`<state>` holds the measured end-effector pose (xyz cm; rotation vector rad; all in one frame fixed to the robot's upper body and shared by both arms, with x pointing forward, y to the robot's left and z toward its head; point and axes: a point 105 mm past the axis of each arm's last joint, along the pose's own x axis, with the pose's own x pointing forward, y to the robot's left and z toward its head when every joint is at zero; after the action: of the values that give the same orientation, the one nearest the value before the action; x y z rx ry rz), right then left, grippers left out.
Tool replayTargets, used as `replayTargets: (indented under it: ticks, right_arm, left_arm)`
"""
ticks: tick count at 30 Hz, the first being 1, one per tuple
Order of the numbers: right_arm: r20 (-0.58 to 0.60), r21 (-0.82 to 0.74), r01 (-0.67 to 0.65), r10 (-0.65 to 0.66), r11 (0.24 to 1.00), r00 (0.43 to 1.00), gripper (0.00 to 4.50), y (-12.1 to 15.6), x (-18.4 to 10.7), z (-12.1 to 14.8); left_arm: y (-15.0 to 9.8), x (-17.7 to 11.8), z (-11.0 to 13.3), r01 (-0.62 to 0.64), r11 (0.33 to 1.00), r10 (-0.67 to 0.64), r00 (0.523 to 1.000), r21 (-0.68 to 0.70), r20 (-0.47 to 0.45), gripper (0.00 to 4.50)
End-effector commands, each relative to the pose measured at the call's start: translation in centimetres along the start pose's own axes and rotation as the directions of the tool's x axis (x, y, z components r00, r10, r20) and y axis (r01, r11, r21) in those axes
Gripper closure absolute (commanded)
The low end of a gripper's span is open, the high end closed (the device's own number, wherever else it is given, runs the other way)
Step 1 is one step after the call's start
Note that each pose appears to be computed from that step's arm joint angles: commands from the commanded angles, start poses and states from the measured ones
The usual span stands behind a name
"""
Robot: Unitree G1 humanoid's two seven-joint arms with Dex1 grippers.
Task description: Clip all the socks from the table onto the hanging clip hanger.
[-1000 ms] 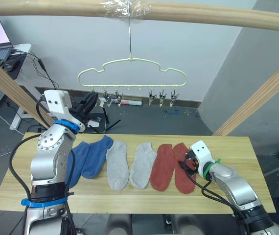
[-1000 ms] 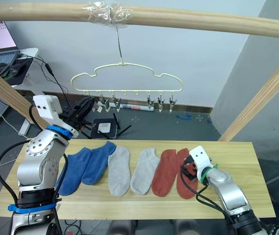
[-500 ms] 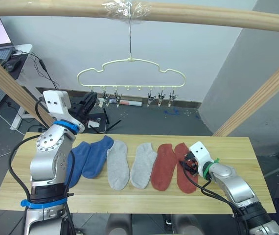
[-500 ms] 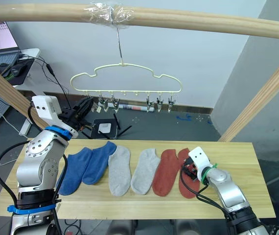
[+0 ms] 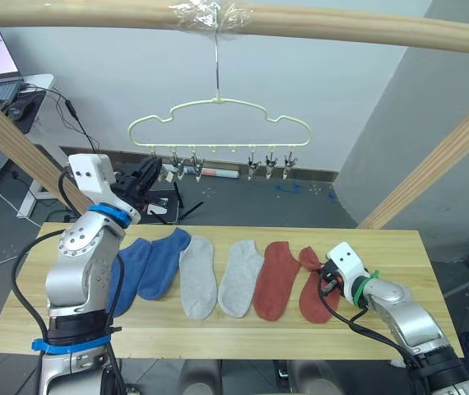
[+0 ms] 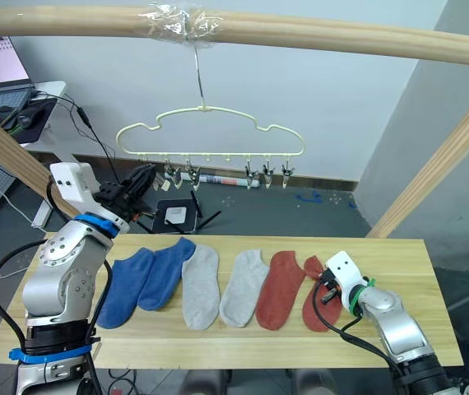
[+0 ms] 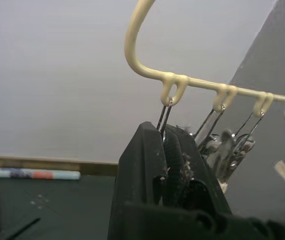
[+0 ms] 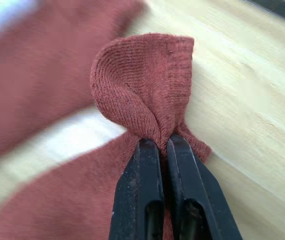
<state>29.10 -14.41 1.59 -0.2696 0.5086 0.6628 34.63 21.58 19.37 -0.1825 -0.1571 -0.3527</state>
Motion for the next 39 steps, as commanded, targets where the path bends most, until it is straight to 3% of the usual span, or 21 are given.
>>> replayTargets:
  ticks: [1, 4, 9, 14, 20, 25, 39]
  right_arm:
    - [0.169, -0.079, -0.178, 0.189, 0.981, 0.967, 4.48, 3.6, -0.9, 6.5]
    - [0.212, -0.142, -0.249, 0.275, 0.958, 0.938, 4.48, 6.3, -0.2, 9.2]
    - [0.298, -0.127, -0.315, 0.339, 0.940, 0.892, 4.48, 10.1, 2.3, 13.4]
    - [0.351, -0.150, -0.351, 0.382, 0.924, 0.855, 4.48, 12.1, 3.6, 16.7]
    - [0.405, -0.176, -0.346, 0.388, 0.921, 0.827, 4.48, 12.0, 3.1, 19.8]
    - [0.419, -0.176, -0.372, 0.411, 0.911, 0.810, 4.48, 12.2, 2.1, 20.7]
    - [0.388, -0.191, -0.396, 0.440, 0.898, 0.810, 4.48, 12.5, 1.3, 20.1]
  left_arm:
    - [-0.2, -0.8, 0.8, 0.049, 0.938, -0.055, 0.998, -0.343, -0.006, 4.50]
    - [-0.4, -1.1, 1.8, 0.094, 0.846, -0.104, 0.995, -0.525, 0.010, 4.50]
    - [-1.3, -1.5, 2.5, 0.130, 0.792, -0.158, 0.987, -0.597, 0.006, 4.50]
    - [-3.1, -2.1, 2.1, 0.164, 0.785, -0.222, 0.975, -0.598, -0.025, 4.50]
    - [-3.5, -2.6, 1.7, 0.158, 0.794, -0.231, 0.972, -0.587, -0.051, 4.50]
    - [-3.3, -2.9, 1.6, 0.144, 0.809, -0.213, 0.975, -0.569, -0.056, 4.50]
    - [-3.2, -2.7, 1.2, 0.137, 0.824, -0.209, 0.976, -0.549, -0.069, 4.50]
